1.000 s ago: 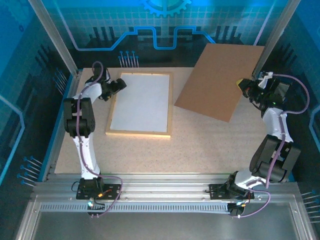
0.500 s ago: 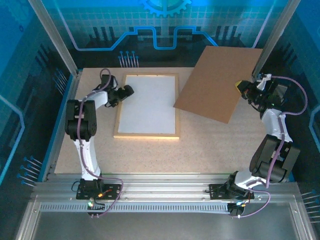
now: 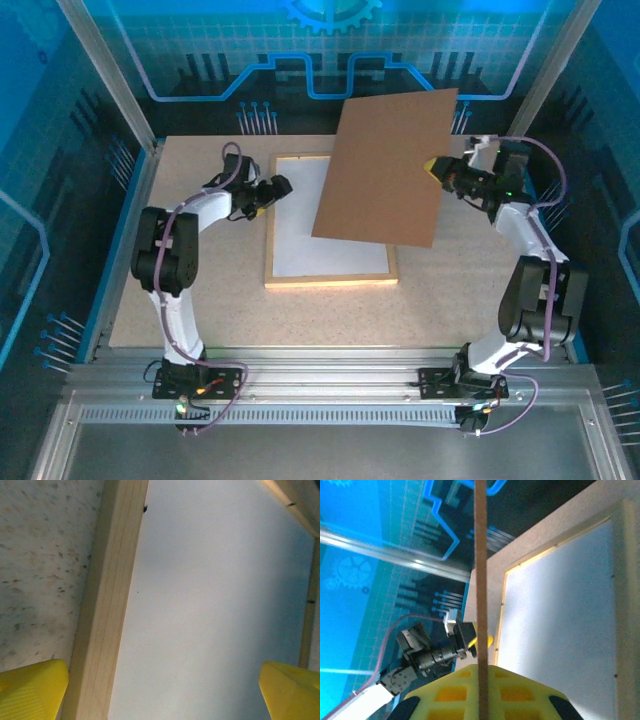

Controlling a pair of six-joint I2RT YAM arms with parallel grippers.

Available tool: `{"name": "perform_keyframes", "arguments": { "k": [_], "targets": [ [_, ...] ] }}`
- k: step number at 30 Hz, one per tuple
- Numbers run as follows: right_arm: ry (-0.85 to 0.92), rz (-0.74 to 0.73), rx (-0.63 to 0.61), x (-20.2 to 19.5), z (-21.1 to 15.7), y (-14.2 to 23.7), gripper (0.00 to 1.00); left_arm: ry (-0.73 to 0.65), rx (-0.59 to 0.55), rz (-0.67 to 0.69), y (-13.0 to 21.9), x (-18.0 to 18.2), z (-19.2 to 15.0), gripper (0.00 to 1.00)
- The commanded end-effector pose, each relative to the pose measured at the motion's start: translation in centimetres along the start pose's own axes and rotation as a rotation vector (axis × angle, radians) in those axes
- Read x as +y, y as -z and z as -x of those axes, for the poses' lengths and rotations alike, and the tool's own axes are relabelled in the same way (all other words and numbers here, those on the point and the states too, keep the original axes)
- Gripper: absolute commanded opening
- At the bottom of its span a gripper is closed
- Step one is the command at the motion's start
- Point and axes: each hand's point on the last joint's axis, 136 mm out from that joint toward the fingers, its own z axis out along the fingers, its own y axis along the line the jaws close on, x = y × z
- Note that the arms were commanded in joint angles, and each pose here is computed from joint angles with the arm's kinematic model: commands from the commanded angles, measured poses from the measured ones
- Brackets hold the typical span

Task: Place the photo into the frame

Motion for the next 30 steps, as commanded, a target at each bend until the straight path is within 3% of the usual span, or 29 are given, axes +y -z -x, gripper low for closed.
{"name": "perform_keyframes", "arguments": {
  "k": [1, 13, 30],
  "targets": [
    [0.078, 0.102, 0.058, 2.5, -0.4, -2.0, 0.00, 0.025, -0.091, 0.012, 3.6, 0.0, 1.5, 0.99],
    [0.016, 0.180, 0.232, 0.4, -3.6, -9.8, 0.00, 0.128, -0.116, 0.016, 7.0, 3.2, -2.2, 0.99],
    [-0.097, 0.088, 0.293, -4.8, -6.0, -13.9, 0.00, 0.134, -0.140, 0.025, 8.0, 3.9, -2.9, 0.99]
  ]
}}
